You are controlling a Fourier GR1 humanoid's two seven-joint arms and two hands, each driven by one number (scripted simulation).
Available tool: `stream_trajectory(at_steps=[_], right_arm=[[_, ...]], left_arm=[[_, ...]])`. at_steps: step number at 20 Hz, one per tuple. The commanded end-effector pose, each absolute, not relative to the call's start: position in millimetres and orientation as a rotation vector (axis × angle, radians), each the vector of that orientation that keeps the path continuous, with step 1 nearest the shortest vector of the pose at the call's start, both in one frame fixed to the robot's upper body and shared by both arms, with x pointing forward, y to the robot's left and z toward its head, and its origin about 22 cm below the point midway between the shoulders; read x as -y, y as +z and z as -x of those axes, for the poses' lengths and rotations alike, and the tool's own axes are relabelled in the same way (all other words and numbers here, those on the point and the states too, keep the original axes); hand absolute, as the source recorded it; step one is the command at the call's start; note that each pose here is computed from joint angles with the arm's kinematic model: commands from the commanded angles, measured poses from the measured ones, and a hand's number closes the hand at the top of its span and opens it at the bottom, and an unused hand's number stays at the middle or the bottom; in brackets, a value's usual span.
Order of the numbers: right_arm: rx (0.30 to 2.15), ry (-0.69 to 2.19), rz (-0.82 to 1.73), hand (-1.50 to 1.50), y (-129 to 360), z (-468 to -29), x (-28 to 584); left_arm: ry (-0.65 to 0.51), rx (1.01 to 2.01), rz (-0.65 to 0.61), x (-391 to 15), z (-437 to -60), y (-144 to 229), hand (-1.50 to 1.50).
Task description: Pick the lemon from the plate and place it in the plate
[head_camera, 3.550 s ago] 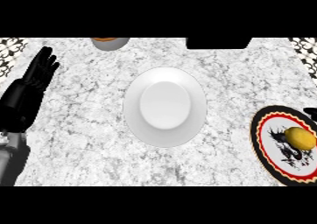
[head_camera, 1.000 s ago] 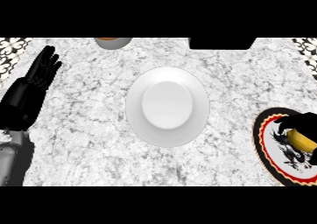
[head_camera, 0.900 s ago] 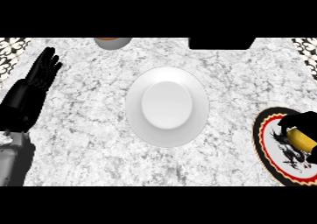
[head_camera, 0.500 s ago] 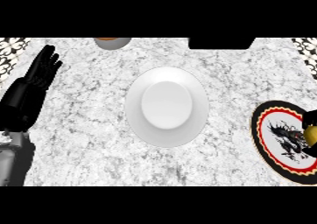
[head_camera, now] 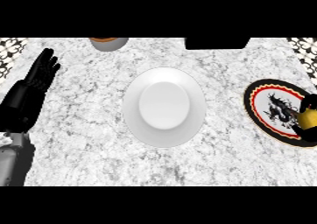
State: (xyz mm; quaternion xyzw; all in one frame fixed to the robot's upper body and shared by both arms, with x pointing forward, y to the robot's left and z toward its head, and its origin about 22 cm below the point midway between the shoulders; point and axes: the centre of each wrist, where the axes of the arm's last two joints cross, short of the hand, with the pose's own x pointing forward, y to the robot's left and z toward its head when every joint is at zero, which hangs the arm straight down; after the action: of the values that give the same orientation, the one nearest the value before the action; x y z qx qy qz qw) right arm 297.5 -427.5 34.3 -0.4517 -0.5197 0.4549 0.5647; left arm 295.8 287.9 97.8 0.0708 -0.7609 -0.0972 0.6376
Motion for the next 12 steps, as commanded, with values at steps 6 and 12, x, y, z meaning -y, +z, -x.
stream_trajectory(at_steps=[6, 12], right_arm=[[1.729, 0.932, 0.753, 1.5, 90.5, -300.4, 359.9], [1.774, 0.946, 0.626, 1.5, 128.2, -274.6, 297.9]], left_arm=[[-0.209, 1.748, -0.154, -272.7, -287.6, 89.6, 0.0], [-0.222, 1.738, -0.163, -278.9, -295.8, 99.9, 0.0]])
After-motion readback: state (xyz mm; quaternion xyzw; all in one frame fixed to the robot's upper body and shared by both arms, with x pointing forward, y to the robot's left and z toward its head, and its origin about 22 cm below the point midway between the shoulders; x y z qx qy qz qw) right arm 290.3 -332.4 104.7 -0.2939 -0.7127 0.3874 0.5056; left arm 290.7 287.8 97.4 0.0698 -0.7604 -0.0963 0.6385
